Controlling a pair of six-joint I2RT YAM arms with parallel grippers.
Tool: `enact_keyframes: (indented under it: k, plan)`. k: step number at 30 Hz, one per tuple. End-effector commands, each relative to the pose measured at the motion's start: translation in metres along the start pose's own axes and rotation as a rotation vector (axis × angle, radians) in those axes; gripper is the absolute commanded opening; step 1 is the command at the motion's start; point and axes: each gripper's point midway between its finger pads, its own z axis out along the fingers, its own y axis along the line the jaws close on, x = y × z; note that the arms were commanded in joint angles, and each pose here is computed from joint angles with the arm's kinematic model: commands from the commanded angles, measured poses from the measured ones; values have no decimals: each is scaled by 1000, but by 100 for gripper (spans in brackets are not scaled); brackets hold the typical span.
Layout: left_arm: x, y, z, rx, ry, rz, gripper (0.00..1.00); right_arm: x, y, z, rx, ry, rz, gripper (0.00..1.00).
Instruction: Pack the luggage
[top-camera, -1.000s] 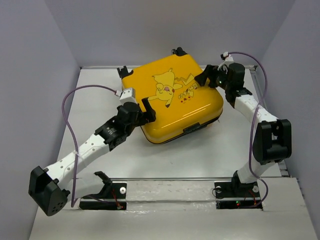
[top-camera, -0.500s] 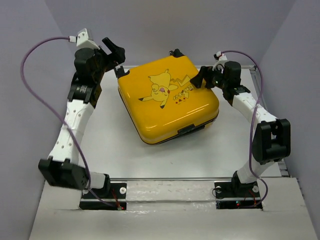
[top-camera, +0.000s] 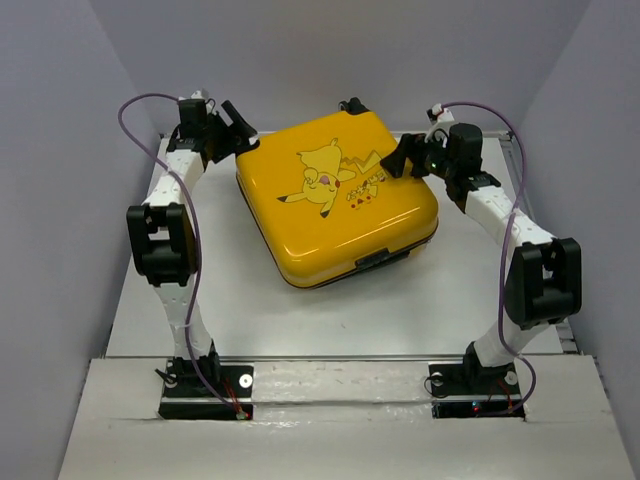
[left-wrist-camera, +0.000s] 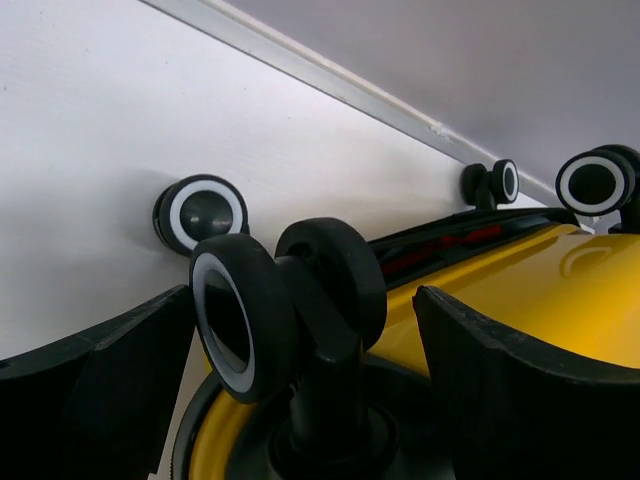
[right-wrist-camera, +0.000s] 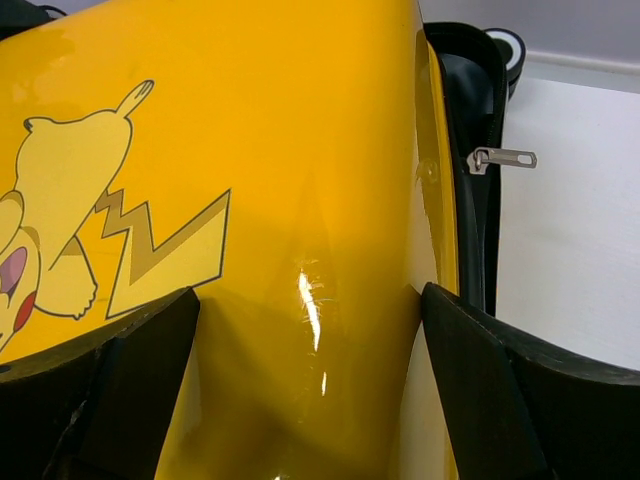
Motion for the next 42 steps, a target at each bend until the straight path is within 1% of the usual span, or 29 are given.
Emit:
enact_keyframes:
  k: [1, 6, 12, 14, 16, 17, 18, 19, 20, 21, 24, 26, 29, 30, 32, 33, 34, 36, 39, 42]
  plan:
    - [-39, -44, 1, 165, -56, -5, 99, 78, 55, -9, -210, 260, 119, 97]
    - [-28, -42, 20, 209, -20, -56, 99, 78, 58, -11, -222, 255, 117, 97]
    - [-26, -51, 27, 285, -13, -123, 98, 75, 61, -11, -239, 253, 123, 97]
    - [-25, -57, 26, 320, -11, -143, 83, 73, 63, -13, -243, 249, 126, 97]
    - [-26, -69, 17, 373, -19, -164, 63, 70, 66, -16, -249, 239, 121, 98]
    - [-27, -72, 13, 386, -25, -170, 42, 68, 67, -17, -248, 235, 124, 98]
    - [-29, -75, 8, 399, -38, -175, 35, 67, 67, -18, -246, 231, 122, 99]
    - [-30, -81, -1, 428, -57, -191, 19, 64, 68, -19, -245, 223, 123, 100]
    - [-33, -86, -10, 444, -70, -198, 9, 63, 69, -20, -245, 220, 123, 100]
    - [-35, -88, -15, 444, -81, -199, 6, 62, 69, -20, -246, 218, 123, 100]
    - [-44, -100, -32, 463, -107, -193, 6, 58, 70, -21, -240, 206, 128, 100]
    - [-57, -118, -55, 497, -141, -189, 6, 55, 70, -20, -237, 198, 135, 100]
    - [-76, -148, -88, 551, -180, -183, 6, 45, 71, -16, -238, 175, 141, 100]
    - [-85, -162, -106, 576, -202, -175, 6, 43, 70, -14, -234, 172, 144, 100]
    - [-94, -174, -122, 593, -225, -180, 6, 37, 72, -12, -237, 166, 154, 100]
    - [-90, -188, -129, 616, -216, -179, 6, 29, 68, -10, -233, 154, 159, 100]
    - [-92, -206, -145, 653, -228, -167, 6, 26, 69, -8, -236, 155, 169, 100]
    - [-99, -221, -161, 678, -245, -164, 6, 22, 73, -4, -266, 169, 193, 100]
    - [-101, -230, -169, 691, -244, -168, 6, 21, 78, -2, -298, 183, 202, 100]
    - [-104, -228, -159, 669, -247, -180, 6, 23, 77, -2, -299, 188, 196, 100]
